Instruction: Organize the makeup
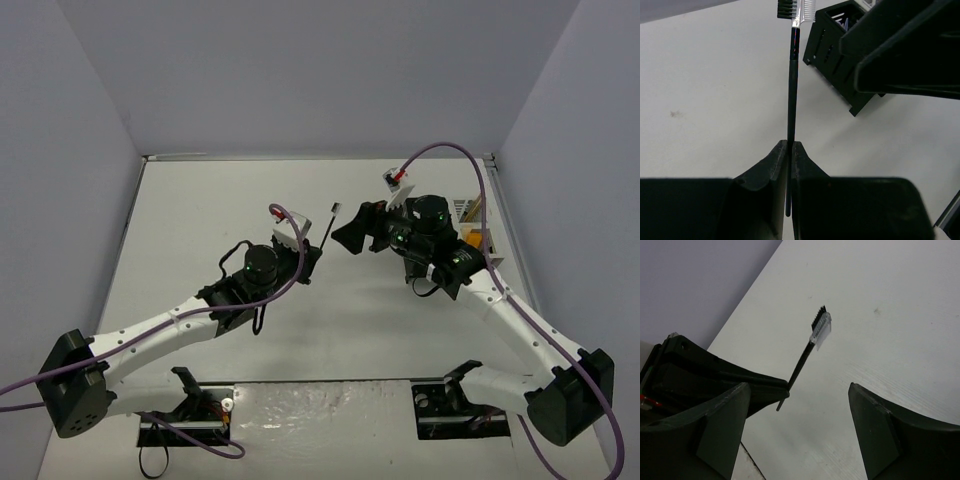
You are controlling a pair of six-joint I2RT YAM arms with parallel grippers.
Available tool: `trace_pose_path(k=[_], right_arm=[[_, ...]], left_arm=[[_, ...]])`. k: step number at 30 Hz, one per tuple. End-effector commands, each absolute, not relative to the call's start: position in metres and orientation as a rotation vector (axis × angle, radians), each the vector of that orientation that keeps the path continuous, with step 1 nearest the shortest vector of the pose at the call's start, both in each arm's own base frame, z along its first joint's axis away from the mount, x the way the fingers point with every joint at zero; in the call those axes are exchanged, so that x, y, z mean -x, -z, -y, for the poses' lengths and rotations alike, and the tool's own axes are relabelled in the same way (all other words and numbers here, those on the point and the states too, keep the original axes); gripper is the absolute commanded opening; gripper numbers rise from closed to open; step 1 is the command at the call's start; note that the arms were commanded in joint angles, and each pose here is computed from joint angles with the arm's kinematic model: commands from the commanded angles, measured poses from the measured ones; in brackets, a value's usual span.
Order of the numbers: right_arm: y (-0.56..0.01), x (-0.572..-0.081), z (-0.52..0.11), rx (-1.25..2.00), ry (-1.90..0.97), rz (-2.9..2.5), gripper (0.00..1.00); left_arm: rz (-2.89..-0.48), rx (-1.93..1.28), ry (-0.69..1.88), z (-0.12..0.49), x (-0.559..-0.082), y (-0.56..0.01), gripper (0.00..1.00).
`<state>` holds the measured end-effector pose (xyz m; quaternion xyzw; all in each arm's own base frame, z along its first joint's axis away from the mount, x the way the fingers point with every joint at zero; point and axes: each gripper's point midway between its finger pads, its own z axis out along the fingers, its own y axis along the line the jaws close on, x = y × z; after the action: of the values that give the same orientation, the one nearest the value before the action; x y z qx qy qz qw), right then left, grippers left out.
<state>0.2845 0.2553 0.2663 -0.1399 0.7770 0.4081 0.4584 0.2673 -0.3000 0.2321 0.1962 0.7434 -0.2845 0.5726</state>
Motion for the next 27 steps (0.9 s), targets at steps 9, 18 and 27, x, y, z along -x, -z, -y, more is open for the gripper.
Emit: trace_pose_path(k=[9, 18, 27], right_arm=[[-0.313, -0.298, -0.275, 0.302, -1.030, -1.747, 0.58], [-0.309, -0.301, -0.275, 0.284, -1.017, -1.752, 0.34], [-0.307, -0.303, -0.271, 0.279, -0.988, -1.751, 0.00]], left_arm=[[-1.513, -0.492, 0.798, 0.322, -0.253, -0.297, 0.00], [-1.506, -0.500, 0.818, 0.325, -0.250, -0.296, 0.00], [-1.527, -0.498, 0.823, 0.329, -0.252, -0.289, 0.00]])
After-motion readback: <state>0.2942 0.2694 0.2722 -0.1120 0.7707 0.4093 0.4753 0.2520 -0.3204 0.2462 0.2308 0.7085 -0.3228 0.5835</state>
